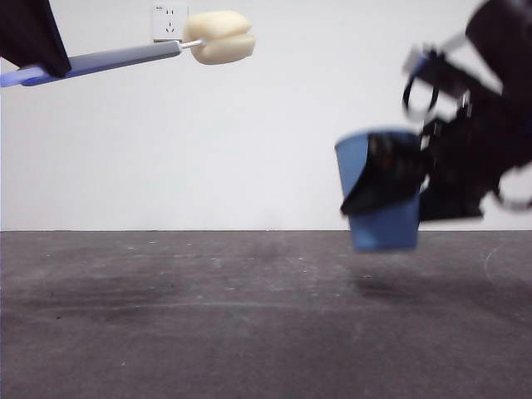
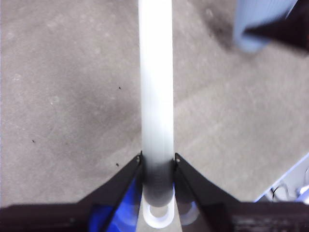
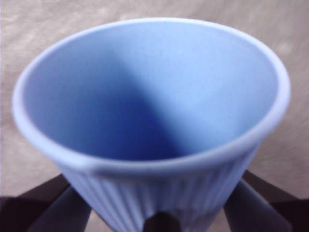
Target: Pick up the cup brush,pick up the cup,insert the brush into the cup,clean the cup,put the cup brush back,put the cup back to the fixed position on the table
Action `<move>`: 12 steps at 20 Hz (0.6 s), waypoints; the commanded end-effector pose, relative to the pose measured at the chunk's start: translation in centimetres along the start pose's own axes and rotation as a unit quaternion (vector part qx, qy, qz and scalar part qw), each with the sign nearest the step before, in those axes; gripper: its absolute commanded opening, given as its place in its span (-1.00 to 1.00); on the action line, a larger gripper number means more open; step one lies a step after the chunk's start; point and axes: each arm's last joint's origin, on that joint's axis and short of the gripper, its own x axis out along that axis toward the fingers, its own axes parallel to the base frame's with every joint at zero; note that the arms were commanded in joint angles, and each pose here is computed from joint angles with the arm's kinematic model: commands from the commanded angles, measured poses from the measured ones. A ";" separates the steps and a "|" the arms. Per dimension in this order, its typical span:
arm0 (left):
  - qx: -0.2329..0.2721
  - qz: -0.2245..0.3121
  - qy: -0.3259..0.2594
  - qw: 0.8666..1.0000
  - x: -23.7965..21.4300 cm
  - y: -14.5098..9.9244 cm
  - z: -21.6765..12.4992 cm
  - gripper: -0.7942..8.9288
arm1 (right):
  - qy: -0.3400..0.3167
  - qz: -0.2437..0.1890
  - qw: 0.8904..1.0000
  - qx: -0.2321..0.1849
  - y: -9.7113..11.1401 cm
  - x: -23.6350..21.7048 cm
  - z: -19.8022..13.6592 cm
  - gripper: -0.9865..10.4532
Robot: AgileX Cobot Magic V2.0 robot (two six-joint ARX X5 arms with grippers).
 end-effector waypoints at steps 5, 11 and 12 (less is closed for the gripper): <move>0.063 -0.026 0.027 0.997 -0.1 -0.1 -0.6 -0.85 | 0.138 -0.048 0.985 -0.093 1.8 -5.4 4.5 -0.86; 0.133 -0.035 0.097 0.986 -0.3 -0.1 -2.0 -0.85 | 0.272 -0.110 0.935 -0.199 2.5 -6.7 3.6 -0.86; 0.147 -0.038 0.105 0.983 -0.3 -0.1 -2.1 -0.85 | 0.287 -0.118 0.924 -0.224 2.6 -6.8 3.4 -0.86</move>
